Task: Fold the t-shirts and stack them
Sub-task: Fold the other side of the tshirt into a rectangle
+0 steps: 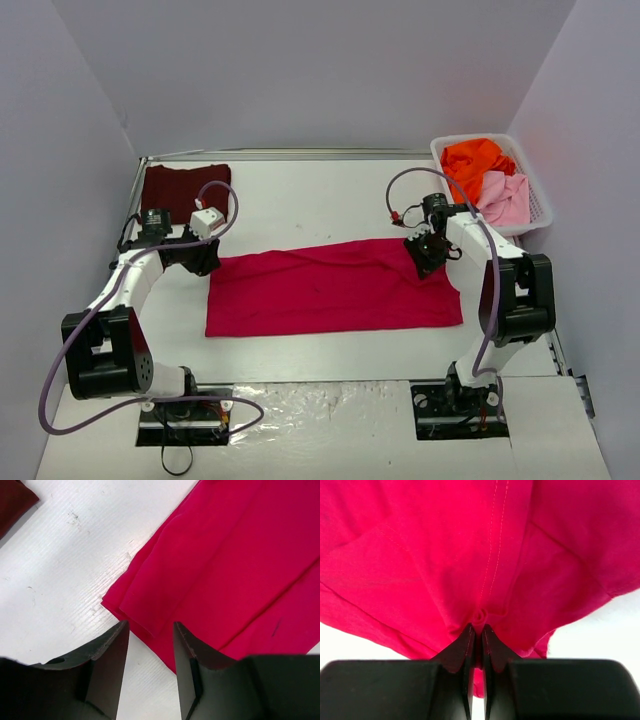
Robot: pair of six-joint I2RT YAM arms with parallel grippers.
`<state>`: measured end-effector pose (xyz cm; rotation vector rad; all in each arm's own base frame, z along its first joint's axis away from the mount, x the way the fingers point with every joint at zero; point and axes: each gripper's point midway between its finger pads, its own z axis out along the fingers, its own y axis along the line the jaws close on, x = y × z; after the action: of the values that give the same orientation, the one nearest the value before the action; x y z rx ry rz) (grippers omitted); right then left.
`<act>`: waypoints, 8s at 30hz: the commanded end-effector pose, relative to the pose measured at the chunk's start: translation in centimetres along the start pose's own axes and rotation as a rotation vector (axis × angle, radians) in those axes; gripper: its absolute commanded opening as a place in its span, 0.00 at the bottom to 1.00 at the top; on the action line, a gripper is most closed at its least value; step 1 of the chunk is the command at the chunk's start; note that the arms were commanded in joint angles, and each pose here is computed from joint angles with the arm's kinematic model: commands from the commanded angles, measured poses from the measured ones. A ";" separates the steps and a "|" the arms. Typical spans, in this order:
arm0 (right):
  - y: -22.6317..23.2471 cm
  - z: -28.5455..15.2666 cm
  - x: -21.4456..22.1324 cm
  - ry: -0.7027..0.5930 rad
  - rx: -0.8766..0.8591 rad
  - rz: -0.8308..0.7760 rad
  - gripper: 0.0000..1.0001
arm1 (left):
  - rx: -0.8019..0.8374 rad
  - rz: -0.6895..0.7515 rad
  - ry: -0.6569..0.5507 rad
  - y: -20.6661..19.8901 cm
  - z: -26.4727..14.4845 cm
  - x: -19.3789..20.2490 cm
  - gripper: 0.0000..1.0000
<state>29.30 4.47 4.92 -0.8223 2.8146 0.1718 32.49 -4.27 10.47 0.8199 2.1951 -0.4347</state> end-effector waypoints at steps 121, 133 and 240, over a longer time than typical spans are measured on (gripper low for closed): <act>12.6 -3.6 -1.4 0.084 -0.401 -0.417 0.29 | -0.131 -0.003 -0.088 -1.8 -5.2 -1.1 0.41; 9.1 -2.1 -2.3 0.067 -0.267 -0.363 0.25 | -0.140 0.000 -0.110 -2.2 -6.0 -1.3 0.41; 10.5 10.9 -4.3 0.216 -0.359 -0.462 0.00 | 0.300 -0.194 -0.060 2.7 7.0 -2.7 0.60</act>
<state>32.23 19.09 0.61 -1.5322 2.5880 0.5513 39.44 -6.04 6.40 0.6685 2.2485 -0.8217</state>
